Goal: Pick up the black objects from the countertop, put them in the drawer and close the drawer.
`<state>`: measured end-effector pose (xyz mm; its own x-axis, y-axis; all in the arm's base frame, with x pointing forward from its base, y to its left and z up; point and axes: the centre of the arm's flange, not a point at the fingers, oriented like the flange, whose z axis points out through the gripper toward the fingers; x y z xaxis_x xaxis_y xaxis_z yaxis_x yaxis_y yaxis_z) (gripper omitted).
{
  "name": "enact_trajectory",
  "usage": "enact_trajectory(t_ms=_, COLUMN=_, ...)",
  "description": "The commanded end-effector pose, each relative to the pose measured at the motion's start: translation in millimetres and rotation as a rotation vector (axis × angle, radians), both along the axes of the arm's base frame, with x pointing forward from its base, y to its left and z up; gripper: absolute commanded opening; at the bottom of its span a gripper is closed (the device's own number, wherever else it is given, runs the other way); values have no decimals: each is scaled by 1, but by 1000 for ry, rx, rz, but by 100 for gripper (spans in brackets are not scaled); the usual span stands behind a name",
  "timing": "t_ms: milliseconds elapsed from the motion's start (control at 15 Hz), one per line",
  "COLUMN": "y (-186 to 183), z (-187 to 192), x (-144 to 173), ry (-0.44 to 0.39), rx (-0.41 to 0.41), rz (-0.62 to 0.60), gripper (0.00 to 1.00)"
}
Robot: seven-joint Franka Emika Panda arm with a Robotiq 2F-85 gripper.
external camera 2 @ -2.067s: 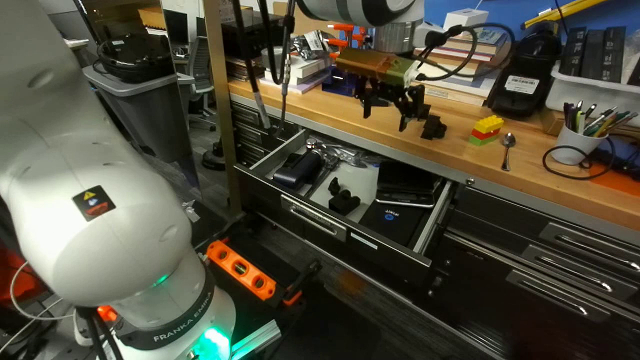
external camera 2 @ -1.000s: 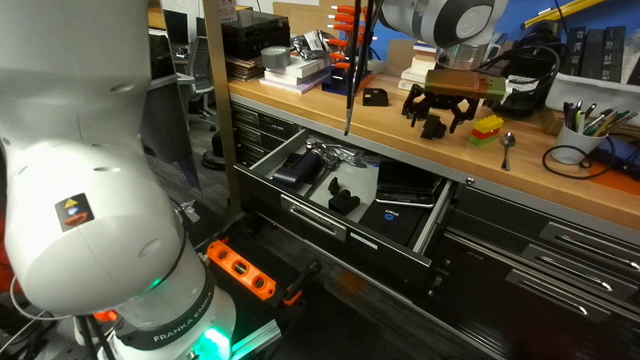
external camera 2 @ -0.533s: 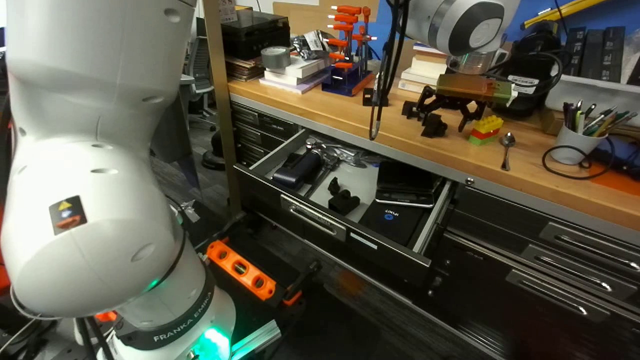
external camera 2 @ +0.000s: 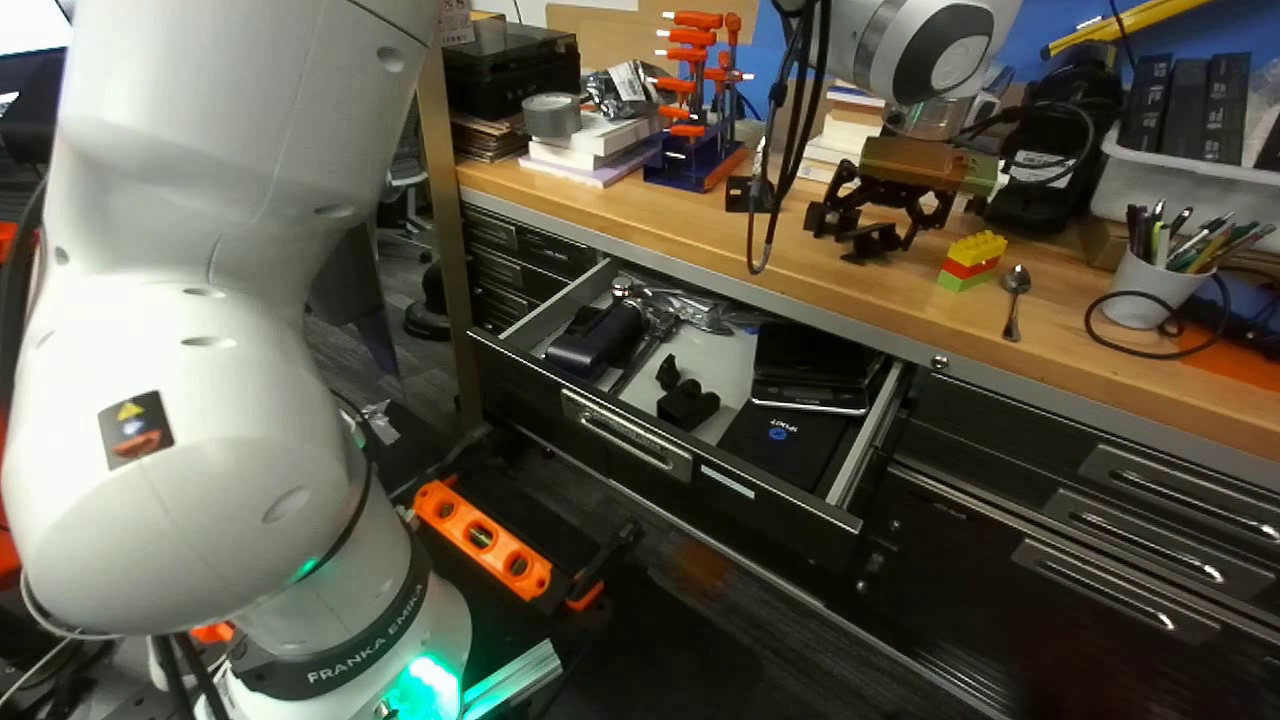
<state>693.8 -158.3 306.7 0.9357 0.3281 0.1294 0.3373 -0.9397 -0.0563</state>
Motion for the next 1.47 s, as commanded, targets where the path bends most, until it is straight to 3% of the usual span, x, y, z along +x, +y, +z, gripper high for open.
enact_trajectory(t_ms=0, y=3, z=-1, x=19, ry=21, rx=34, rz=-28, gripper=100)
enact_trajectory(t_ms=800, y=12, z=-20, x=21, ry=77, rx=65, rz=-38, gripper=100)
enact_trajectory(t_ms=867, y=13, z=-21, x=21, ry=79, rx=63, rz=-37, gripper=75)
enact_trajectory(t_ms=1000, y=13, z=-20, x=21, ry=81, rx=64, rz=-35, gripper=68)
enact_trajectory(t_ms=1400, y=17, z=-15, x=18, ry=93, rx=56, rz=-36, gripper=23)
